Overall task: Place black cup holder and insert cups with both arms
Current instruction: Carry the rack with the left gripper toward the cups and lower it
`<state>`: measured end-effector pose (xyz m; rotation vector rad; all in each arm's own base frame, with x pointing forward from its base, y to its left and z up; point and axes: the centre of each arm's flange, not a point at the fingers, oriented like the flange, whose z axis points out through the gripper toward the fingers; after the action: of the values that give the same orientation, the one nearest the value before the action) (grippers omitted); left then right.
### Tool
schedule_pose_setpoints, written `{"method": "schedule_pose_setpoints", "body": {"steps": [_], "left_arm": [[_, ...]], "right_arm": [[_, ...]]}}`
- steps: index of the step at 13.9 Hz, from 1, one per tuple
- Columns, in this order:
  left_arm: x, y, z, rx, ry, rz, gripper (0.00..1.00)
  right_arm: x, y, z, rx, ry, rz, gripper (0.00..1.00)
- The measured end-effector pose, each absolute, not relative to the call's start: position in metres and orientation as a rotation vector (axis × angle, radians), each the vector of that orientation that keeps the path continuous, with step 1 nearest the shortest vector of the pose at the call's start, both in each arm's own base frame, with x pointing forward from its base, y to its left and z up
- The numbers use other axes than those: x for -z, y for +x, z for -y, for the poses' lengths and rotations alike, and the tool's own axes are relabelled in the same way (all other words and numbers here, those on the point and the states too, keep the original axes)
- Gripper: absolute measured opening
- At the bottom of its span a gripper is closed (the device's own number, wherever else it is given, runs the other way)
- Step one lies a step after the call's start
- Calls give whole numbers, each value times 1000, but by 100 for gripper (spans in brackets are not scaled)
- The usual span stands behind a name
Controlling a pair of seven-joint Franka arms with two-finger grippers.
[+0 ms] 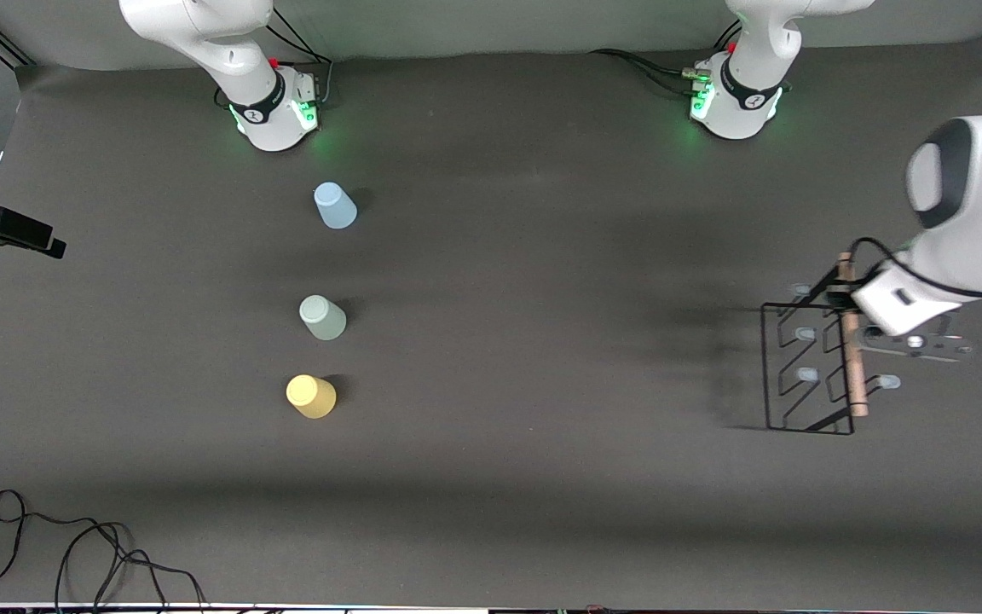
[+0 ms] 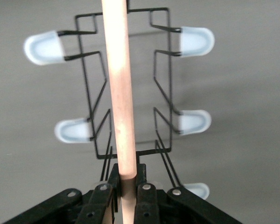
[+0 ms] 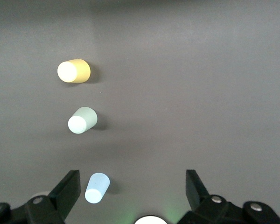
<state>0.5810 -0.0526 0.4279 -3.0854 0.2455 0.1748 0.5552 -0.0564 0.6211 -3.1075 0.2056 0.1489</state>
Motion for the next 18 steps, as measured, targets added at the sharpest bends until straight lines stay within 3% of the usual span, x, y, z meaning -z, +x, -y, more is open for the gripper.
{"method": "schedule_pose_setpoints", "body": {"steps": [4,9,13,18], "left_arm": [[-424,560,197,-148,-3083,-215,16],[-407,495,363,-60,-3113,-105,16],[-390,448,456,10,-3154,39,16],[-387,426,535,17,-3206,125,16]], "right_arm": [[-621,555,58,-149,-3107,-211,100],[-621,555,59,-153,-3107,-213,100],[-621,553,64,-164,-3106,-201,100],[-620,552,67,-170,-3105,-199,100]]}}
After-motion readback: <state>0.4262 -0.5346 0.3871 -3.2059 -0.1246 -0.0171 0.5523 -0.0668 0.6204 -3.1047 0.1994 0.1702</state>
